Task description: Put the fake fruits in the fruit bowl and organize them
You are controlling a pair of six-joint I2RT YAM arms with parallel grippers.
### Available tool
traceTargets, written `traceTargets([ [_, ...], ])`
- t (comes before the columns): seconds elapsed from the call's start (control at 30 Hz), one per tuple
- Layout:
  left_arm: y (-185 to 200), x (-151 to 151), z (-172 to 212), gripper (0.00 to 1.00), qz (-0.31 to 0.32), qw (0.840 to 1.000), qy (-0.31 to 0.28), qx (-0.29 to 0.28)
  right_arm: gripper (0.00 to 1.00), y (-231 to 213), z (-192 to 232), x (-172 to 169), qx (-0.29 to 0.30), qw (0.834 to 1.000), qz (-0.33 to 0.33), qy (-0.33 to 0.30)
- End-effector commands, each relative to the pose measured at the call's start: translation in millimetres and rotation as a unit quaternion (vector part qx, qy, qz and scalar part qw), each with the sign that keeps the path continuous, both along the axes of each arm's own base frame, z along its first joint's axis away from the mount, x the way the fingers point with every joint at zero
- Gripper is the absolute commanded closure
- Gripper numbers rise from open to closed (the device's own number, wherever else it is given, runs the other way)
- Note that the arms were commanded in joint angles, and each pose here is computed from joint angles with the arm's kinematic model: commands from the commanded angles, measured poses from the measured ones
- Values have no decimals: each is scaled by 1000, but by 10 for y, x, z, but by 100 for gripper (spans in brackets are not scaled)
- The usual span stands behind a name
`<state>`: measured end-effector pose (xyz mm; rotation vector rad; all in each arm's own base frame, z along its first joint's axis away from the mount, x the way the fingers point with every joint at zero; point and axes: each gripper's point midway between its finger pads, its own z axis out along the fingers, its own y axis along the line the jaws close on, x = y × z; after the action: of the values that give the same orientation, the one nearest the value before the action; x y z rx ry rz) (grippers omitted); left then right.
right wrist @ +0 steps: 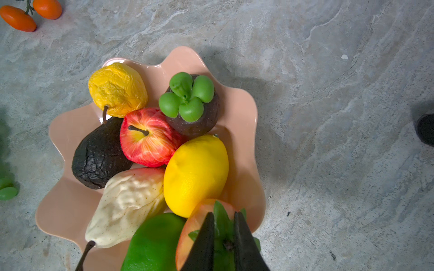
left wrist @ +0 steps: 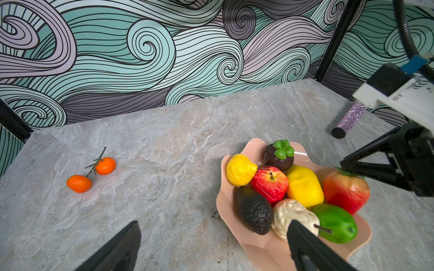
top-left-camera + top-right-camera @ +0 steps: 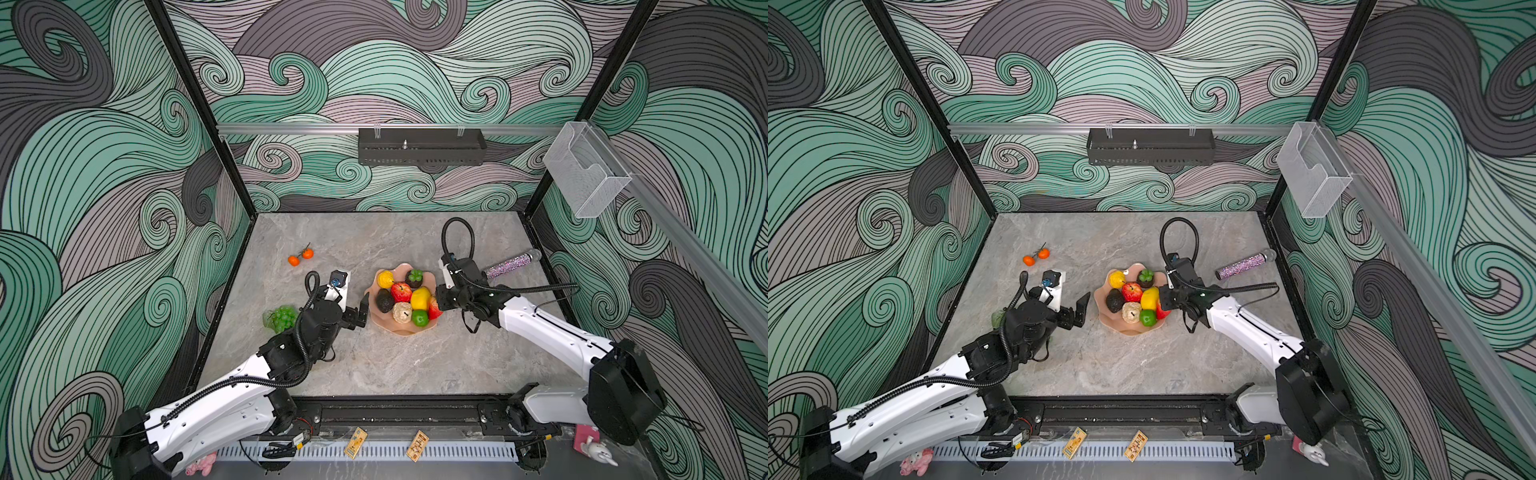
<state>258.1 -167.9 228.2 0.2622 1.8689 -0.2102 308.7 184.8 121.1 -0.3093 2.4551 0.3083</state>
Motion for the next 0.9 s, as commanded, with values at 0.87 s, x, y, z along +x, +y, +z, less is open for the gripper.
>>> traceTargets([
  [0.87, 707, 1169, -361, 3, 236, 943, 222, -80, 38, -290, 1517, -554, 80, 985, 40, -144],
])
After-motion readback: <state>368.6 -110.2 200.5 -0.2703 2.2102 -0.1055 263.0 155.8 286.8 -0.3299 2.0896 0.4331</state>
